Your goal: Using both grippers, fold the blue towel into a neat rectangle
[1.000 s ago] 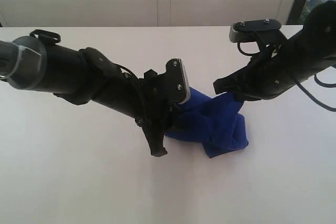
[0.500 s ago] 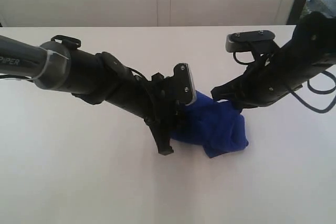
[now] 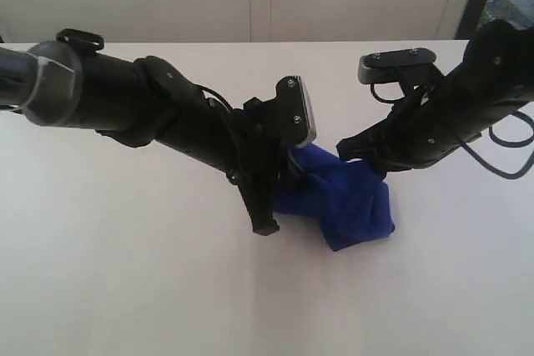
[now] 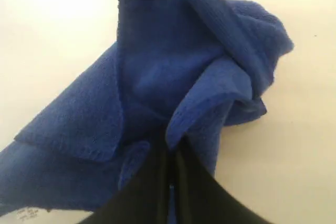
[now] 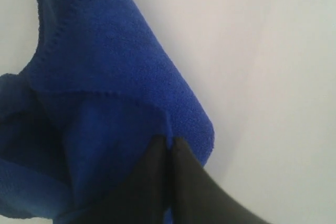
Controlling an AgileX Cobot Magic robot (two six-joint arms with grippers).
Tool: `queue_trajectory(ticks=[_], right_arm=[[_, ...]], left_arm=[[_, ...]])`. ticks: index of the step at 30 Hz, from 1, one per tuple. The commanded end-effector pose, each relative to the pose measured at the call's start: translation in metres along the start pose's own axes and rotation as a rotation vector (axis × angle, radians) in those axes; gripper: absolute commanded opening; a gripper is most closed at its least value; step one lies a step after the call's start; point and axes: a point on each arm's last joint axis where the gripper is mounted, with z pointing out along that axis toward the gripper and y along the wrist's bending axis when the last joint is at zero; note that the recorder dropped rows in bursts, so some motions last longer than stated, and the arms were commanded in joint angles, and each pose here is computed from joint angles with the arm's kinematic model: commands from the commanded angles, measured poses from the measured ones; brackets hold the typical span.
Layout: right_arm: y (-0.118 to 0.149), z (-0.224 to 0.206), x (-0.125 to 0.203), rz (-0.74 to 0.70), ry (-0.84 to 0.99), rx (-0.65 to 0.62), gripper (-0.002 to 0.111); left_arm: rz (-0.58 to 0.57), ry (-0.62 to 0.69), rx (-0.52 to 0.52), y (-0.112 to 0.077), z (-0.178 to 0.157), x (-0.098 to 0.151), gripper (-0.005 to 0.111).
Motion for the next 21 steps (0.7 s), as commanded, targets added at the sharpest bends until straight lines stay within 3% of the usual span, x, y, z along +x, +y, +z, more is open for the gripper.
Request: queue_trajectory(ticks=[1, 5, 12, 18, 21], right_arm=[[-0.006, -0.024, -0.007, 0.001, -0.076, 0.020, 0.000], [-0.014, -0.046, -0.010, 0.023, -0.138, 0.036, 0.000], [-0.012, -0.074, -0.004, -0.010, -0.151, 0.042, 0.000], [-0.014, -0.069, 0.001, -0.038, -0.083, 0.060, 0.000], [-0.015, -0.059, 0.001, -0.035, -0.055, 0.060, 0.000]], left_arm=[[0.035, 0.069, 0.048, -0.012, -0.024, -0.001, 0.000], [0.100, 0.296, 0.157, -0.022, -0.044, 0.013, 0.000], [0.125, 0.665, 0.255, -0.029, -0.061, 0.044, 0.000], [0.160, 0.725, 0.279, -0.035, -0.062, 0.057, 0.000], [0.112, 0.725, 0.247, -0.036, -0.060, 0.060, 0.000]])
